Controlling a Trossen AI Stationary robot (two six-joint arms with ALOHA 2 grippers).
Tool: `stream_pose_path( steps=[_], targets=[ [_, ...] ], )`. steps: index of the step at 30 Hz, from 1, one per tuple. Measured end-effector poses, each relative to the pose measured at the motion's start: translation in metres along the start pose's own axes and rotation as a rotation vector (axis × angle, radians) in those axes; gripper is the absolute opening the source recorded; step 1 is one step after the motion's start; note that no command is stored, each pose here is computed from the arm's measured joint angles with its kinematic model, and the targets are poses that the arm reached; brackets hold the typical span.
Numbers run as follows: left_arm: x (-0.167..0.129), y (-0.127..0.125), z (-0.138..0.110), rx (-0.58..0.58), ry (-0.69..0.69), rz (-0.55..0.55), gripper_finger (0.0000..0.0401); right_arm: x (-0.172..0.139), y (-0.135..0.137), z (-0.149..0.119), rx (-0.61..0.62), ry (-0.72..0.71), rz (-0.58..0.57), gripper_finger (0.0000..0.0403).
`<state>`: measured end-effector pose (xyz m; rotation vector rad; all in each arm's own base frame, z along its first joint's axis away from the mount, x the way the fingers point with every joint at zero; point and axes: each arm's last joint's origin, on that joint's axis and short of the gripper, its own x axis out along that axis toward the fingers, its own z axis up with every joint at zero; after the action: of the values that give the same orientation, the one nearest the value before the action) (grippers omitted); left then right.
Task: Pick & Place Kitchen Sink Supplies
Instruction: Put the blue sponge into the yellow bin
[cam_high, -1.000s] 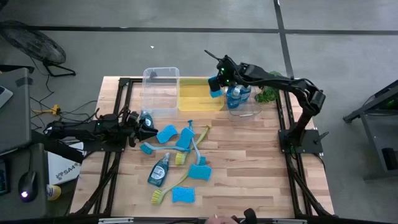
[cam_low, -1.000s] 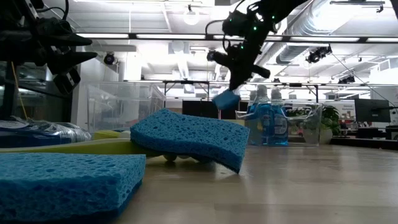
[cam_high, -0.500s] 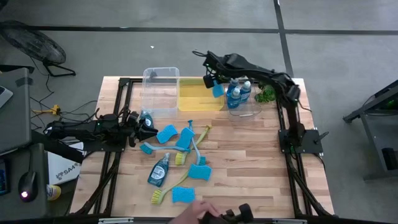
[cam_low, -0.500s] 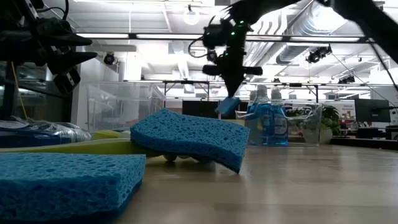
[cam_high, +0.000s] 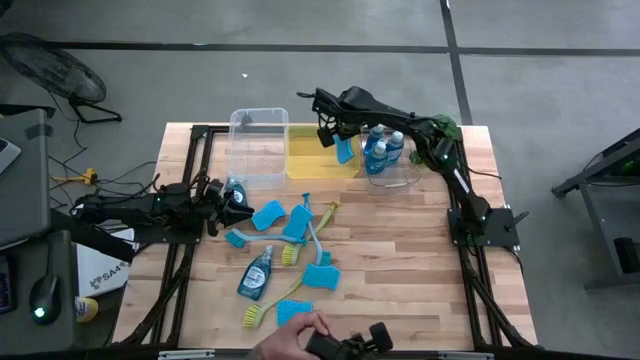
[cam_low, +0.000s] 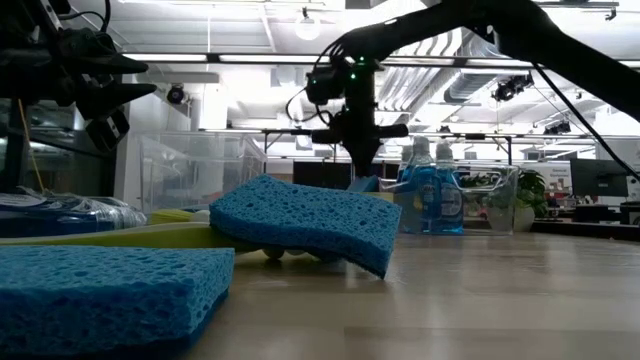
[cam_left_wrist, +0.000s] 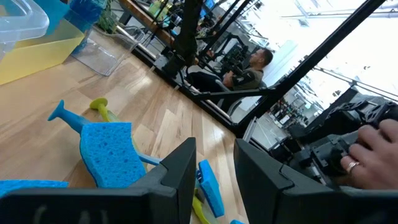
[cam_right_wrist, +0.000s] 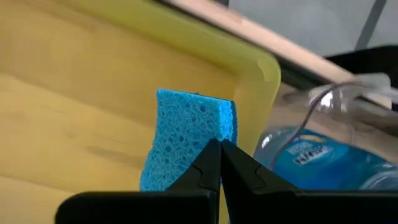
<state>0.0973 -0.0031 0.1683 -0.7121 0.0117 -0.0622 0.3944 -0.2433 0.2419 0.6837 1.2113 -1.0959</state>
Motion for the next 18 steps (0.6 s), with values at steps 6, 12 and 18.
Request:
stream_pose_path(
  steps=[6, 12, 18],
  targets=[
    [0.0000, 0.0000, 0.0000, 0.000, 0.000, 0.000, 0.0105, 0.0055, 0.0000, -0.0024, -0.006, 0.016, -0.030, 0.0000],
    [0.0000, 0.0000, 0.0000, 0.000, 0.000, 0.000, 0.0105, 0.0055, -0.0009, -0.0034, -0.010, 0.024, -0.042, 0.0000],
    [0.0000, -0.0001, 0.0000, 0.000, 0.000, -0.001, 0.0105, 0.0053, -0.0025, -0.0046, -0.007, 0.039, -0.055, 0.0000]
  ],
)
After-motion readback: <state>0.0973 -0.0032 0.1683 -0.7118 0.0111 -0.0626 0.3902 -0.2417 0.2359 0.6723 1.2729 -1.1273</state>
